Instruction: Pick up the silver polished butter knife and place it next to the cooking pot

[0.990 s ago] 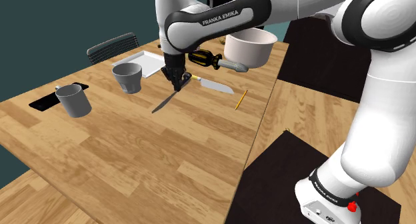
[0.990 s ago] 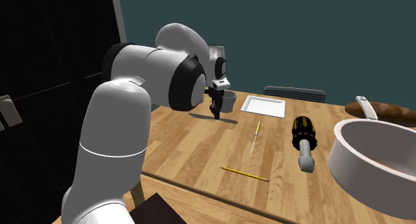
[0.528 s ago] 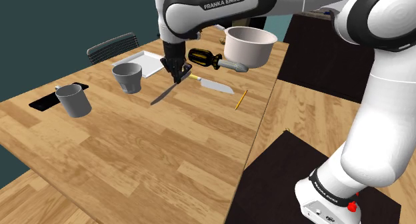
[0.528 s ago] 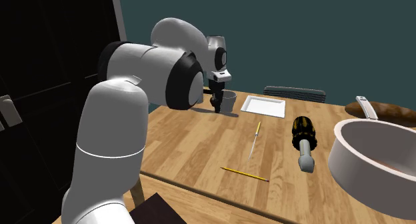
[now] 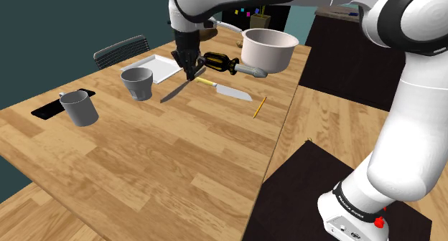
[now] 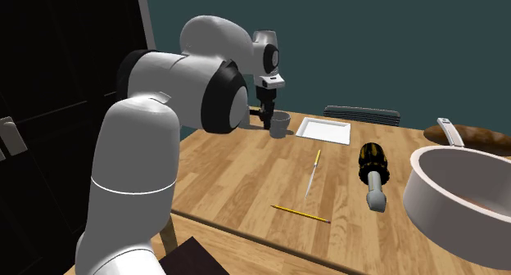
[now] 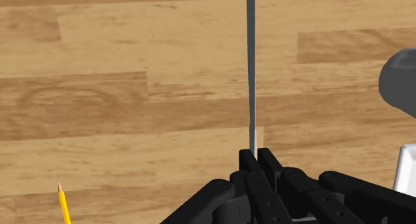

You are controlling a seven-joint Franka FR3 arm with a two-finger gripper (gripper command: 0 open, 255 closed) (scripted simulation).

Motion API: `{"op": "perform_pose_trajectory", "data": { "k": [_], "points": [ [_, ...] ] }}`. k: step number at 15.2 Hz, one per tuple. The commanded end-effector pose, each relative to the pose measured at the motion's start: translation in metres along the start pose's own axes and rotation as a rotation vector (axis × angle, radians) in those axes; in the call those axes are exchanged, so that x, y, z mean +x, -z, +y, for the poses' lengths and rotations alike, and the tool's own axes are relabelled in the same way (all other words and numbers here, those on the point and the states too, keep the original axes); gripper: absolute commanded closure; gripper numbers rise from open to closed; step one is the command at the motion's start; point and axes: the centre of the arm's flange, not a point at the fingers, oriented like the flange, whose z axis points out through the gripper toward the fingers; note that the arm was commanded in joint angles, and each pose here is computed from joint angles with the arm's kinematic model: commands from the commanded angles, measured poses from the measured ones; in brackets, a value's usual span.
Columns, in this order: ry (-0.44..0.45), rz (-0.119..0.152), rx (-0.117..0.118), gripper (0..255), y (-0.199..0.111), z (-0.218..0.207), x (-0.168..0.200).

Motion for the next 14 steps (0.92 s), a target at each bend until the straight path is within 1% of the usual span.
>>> {"op": "perform_pose_trajectory", "data": {
  "k": [1, 14],
  "points": [
    [0.0, 0.0, 0.0, 255, 0.011, 0.0, 0.001],
    [0.0, 0.0, 0.0, 255, 0.08, 0.0, 0.004]
  ]
}}
